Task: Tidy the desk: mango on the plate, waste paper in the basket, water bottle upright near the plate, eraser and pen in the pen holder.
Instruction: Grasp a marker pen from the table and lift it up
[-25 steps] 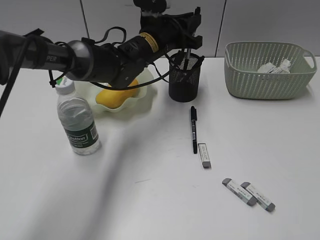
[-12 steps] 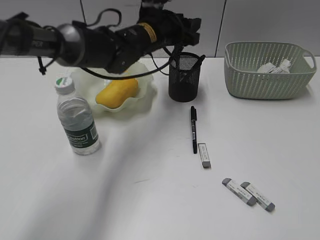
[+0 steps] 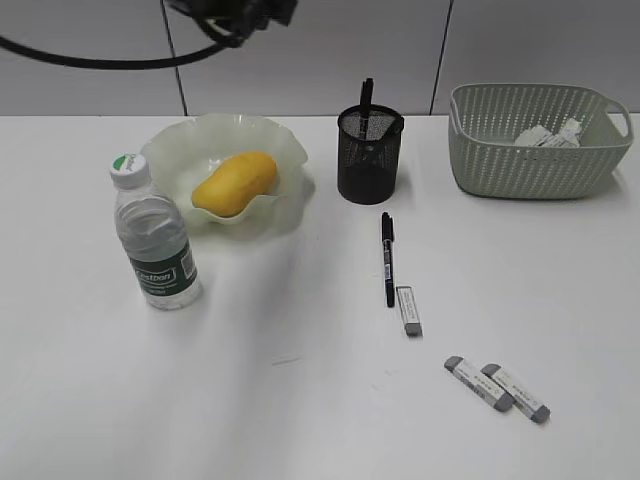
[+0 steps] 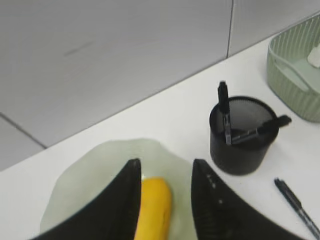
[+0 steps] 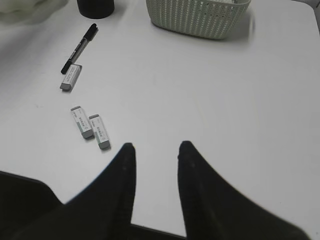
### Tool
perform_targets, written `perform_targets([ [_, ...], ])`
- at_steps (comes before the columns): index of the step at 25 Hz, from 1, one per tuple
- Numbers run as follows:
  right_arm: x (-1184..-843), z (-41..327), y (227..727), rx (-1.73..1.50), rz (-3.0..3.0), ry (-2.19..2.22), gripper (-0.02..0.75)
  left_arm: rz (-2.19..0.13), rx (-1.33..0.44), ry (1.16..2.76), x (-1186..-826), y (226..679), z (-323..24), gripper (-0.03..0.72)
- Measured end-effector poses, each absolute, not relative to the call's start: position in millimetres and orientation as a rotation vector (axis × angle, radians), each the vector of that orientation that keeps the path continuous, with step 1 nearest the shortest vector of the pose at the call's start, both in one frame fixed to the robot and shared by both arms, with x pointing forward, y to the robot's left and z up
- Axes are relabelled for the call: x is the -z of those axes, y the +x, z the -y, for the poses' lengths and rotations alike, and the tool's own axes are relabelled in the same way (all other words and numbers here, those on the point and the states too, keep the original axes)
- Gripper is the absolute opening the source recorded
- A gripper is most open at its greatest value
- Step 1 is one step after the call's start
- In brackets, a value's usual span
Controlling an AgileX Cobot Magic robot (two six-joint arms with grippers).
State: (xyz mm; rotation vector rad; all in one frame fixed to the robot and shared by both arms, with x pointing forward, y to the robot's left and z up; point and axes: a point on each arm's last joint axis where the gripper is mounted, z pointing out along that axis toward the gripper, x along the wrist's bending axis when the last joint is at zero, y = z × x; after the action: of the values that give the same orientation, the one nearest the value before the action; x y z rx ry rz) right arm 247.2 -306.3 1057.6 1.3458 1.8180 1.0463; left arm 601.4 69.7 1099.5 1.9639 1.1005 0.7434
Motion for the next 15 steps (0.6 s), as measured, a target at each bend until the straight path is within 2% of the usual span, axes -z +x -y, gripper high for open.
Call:
perform_targets([
  [4, -1057.6, 306.3, 247.2, -1.046, -1.818, 1.346, 0.246, -1.168, -0.734, 2.017, -1116.9, 546.0, -111.1, 0.255],
  [7, -1057.6, 306.3, 247.2, -1.046, -1.818, 1.346, 0.246, -1.254, -0.667, 2.044, -1116.7, 491.7, -147.7, 0.255],
  [13, -1057.6, 306.3, 247.2, -1.046, -1.818, 1.346, 0.246, -1.382, -0.546, 2.064, -1082.0, 374.5, -224.9, 0.276],
  [15, -1057.6, 306.3, 247.3, -1.045, -1.818, 1.345, 0.246, -1.37, -0.563, 2.0, -1079.1, 337.3, -251.1, 0.305],
])
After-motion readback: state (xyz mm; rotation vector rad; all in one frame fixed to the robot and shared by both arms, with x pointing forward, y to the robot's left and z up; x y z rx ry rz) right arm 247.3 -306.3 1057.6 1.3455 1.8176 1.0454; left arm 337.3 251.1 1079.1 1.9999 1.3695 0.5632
